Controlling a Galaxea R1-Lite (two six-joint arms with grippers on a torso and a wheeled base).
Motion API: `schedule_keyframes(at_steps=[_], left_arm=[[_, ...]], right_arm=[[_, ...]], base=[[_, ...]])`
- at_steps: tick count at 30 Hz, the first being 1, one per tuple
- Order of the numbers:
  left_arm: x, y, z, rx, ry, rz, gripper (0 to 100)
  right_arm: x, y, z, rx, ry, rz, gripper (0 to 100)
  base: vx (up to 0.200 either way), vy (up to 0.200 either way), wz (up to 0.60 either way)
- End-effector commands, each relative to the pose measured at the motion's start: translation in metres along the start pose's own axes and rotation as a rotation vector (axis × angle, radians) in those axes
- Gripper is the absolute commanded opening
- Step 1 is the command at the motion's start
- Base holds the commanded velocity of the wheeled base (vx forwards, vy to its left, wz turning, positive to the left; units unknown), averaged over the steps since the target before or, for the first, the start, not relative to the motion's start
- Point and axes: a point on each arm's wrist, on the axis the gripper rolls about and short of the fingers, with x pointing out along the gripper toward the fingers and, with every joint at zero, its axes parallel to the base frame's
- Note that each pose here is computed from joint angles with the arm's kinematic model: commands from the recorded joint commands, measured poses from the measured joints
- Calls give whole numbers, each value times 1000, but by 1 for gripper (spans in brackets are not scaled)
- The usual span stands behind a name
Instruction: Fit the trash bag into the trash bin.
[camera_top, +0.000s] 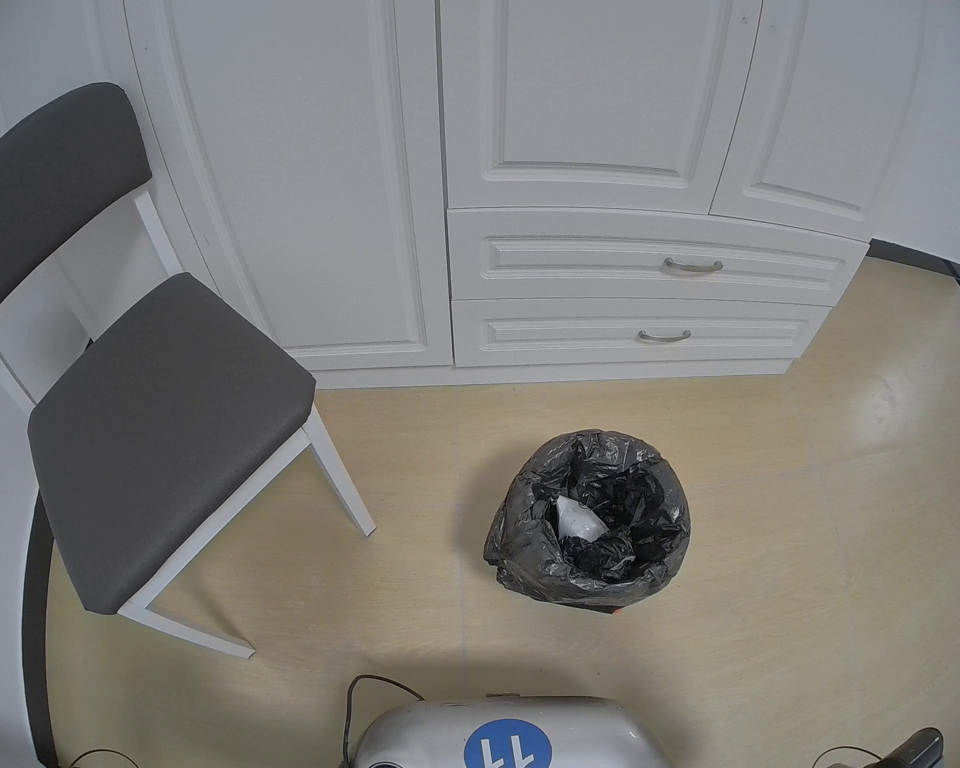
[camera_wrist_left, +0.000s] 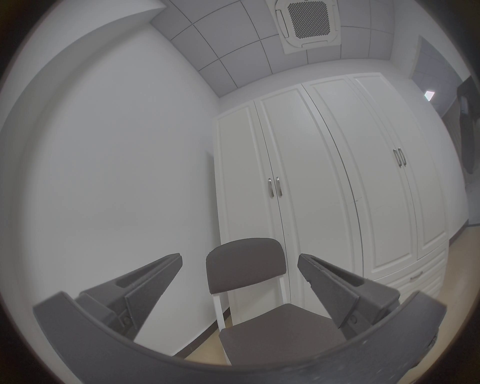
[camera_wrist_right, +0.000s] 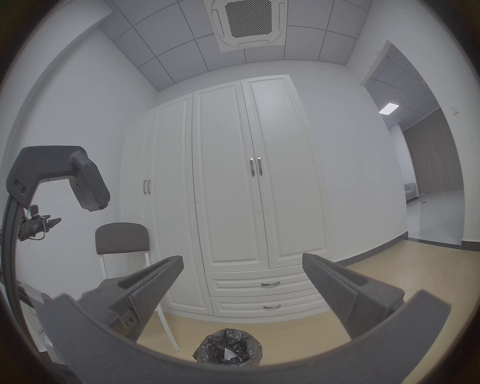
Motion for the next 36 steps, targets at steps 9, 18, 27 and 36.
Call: schedule_keyframes(at_steps=[9, 18, 27, 36], left_arm=[[-19, -12, -58, -40, 123, -40, 100], [-34, -30, -146, -4, 382, -190, 100], [-43, -30, -164, 25, 566, -217, 100], [-46, -33, -166, -110, 614, -351, 100]], right_arm=[[-2, -3, -12, -3, 13, -85, 100], [3, -10, -57, -30, 106, -123, 100], [-1, -17, -110, -54, 233, -131, 100], [-10, -19, -135, -79, 463, -175, 100]], base=[[0, 0, 0], [0, 0, 0], [0, 0, 0], [0, 0, 0]])
